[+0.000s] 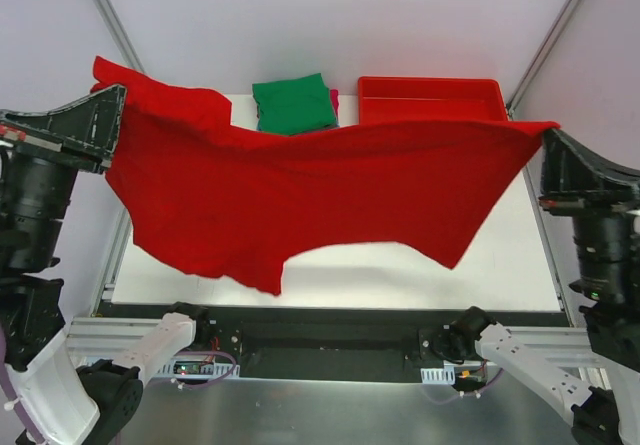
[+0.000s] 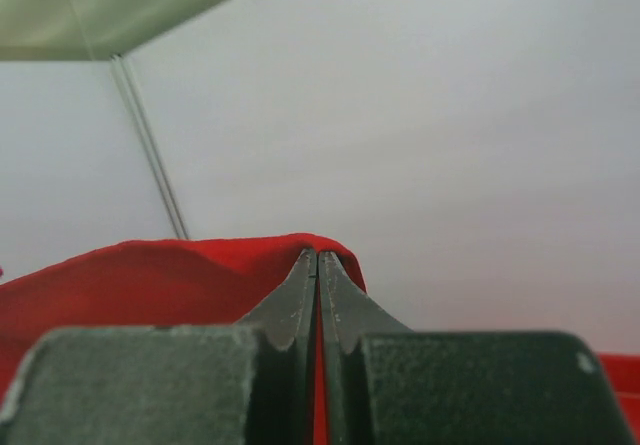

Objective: Fold and stack the t-shirts
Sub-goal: Flatten out the tshirt

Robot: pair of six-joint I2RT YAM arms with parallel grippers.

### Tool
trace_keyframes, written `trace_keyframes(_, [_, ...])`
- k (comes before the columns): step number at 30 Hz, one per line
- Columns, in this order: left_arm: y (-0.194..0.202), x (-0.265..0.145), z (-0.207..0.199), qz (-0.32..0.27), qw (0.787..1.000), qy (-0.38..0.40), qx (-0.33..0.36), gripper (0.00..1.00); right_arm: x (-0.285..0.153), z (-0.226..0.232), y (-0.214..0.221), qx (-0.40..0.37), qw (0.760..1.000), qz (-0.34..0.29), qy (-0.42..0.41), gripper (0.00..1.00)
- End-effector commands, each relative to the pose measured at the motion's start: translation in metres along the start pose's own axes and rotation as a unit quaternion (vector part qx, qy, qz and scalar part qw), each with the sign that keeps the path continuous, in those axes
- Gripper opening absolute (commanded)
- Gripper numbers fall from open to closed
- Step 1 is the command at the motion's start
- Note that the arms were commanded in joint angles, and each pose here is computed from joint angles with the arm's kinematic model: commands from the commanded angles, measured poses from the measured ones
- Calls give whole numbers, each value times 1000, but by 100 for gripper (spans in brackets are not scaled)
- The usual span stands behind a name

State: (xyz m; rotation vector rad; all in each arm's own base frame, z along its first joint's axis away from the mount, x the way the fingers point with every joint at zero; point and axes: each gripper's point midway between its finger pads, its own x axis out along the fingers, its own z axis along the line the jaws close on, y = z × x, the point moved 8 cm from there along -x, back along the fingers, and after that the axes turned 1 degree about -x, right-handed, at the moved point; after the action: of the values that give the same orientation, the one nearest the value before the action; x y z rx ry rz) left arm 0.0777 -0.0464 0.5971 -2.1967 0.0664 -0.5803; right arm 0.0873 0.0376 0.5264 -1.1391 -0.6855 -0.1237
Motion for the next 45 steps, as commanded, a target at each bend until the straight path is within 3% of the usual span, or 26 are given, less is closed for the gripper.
trace_keyframes(1, [-25,-15,-19,-37,998,34,34,0,-4,14,-46,24,996,-52,-63,1])
trace_keyframes(8, [-23,-20,-20,-32,998,44,42,0,-15,6,-42,33,998,-34,-32,0])
trace_keyframes(13, [20,27,21,31,999,-30,29,0,-11,-15,12,15,998,17,67,0])
trace_keyframes(16, [62,72,64,80,991,-100,35,0,-2,-33,68,-27,984,74,161,0])
trace_keyframes(20, [149,129,142,186,958,-216,41,0,5,-65,149,-117,942,131,285,0])
trace_keyframes(27, [311,189,272,360,863,-351,46,0,-7,-148,308,-36,892,262,366,0])
trace_keyframes(29, [356,198,305,406,835,-370,44,0,-5,-163,334,-34,882,291,370,0])
trace_keyframes(30, [363,202,308,413,833,-366,39,3,-3,-169,343,-31,875,304,375,5])
trace_keyframes(31, [379,204,317,435,825,-360,33,16,1,-175,350,-33,869,314,382,16])
trace_keyframes(32, [385,205,321,442,822,-359,31,39,0,-181,358,-34,858,330,393,35])
trace_keyframes(33, [387,206,323,443,820,-361,32,69,7,-184,357,-32,853,338,397,60])
trace_keyframes(34, [386,207,323,441,821,-361,36,91,6,-189,361,-35,838,360,409,71])
trace_keyframes(35, [384,206,322,438,821,-364,38,99,10,-189,359,-37,833,367,411,78])
trace_keyframes(36, [378,206,319,433,824,-362,42,99,12,-189,358,-40,828,375,414,87])
trace_keyframes(39, [364,199,309,425,830,-359,47,99,14,-181,352,-26,833,388,394,98])
trace_keyframes(45, [355,148,291,445,819,-361,17,99,-14,-150,347,40,839,443,313,96])
